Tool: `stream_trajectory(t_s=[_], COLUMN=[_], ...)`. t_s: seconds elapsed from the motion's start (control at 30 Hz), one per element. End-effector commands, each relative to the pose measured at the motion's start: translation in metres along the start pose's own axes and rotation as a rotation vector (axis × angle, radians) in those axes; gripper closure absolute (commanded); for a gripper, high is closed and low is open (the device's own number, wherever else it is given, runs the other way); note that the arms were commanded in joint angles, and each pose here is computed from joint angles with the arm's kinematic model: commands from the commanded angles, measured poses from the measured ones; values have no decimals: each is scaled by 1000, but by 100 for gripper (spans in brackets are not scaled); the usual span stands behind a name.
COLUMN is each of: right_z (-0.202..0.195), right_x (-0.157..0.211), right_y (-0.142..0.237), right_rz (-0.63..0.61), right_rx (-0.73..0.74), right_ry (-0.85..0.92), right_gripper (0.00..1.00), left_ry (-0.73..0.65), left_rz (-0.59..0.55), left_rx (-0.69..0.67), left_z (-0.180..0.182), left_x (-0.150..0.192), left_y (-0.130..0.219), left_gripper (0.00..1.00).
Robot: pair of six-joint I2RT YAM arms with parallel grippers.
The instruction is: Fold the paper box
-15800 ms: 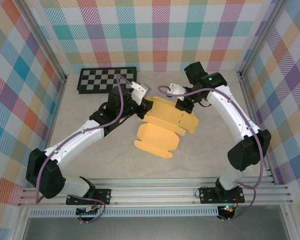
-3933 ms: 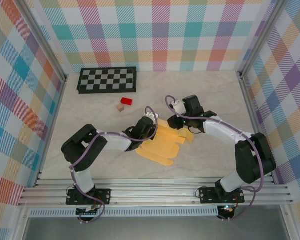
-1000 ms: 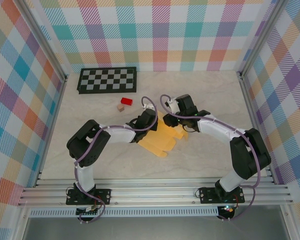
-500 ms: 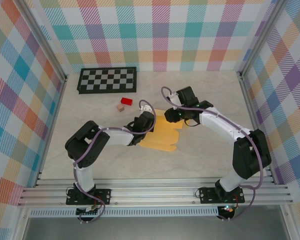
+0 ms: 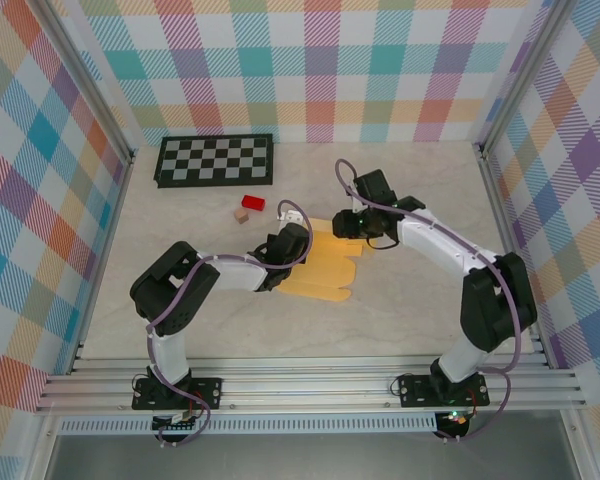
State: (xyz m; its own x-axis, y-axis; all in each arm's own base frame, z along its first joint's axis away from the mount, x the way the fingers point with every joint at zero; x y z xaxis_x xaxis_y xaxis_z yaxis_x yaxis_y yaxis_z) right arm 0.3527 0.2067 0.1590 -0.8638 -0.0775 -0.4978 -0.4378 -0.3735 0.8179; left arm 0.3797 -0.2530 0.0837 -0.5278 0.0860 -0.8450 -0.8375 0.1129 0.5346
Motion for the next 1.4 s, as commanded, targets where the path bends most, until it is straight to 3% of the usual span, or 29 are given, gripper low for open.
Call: stream_trajectory(t_s=[0.0, 0.17, 0.5, 0.63, 0.77, 0.9, 1.03, 1.2, 1.37], right_z=[-5, -16, 10, 6, -2, -10, -19, -44, -44], right_x=[-2, 4, -4, -4, 0, 1, 2, 13, 21], right_y=[-12, -20, -36, -35, -34, -23, -6, 6, -12], right_rz=[-18, -19, -9, -21, -15, -29, -56, -79, -60], right_rx=[1, 7, -215, -189, -132, -78, -91, -75, -123], right_ry=[-104, -210, -216, -214, -207, -187, -196, -226, -239], right_gripper=[53, 52, 60, 68, 67, 59, 57, 57, 64], left_ry=[-52, -47, -43, -36, -40, -45, -54, -61, -64], left_rz=[60, 62, 63, 64, 74, 78, 85, 88, 90], left_rx=[-60, -72, -48, -61, -90, -118, -131, -134, -128], left_z=[10, 10, 1, 2, 5, 8, 9, 9, 8], left_x=[16, 16, 17, 17, 18, 18, 19, 19, 18], left_y=[1, 2, 6, 7, 5, 4, 2, 2, 3], left_gripper=[100, 100, 100, 100, 100, 100, 100, 100, 100])
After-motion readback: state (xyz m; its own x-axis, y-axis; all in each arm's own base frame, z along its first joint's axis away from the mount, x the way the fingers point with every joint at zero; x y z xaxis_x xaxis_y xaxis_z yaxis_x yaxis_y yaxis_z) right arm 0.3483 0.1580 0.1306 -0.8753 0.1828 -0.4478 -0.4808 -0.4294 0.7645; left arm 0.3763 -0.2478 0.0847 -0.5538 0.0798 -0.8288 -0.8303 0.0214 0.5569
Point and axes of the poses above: each hand's point on the last joint's axis, 136 mm out from that joint toward the fingers, its own y axis back along the fingers, its own z axis along the line the jaws close on, x = y × z, the point moved 3 cm from there along y, back along the fingers, and after that the axes turned 2 degrees about y, right-handed, at the moved point
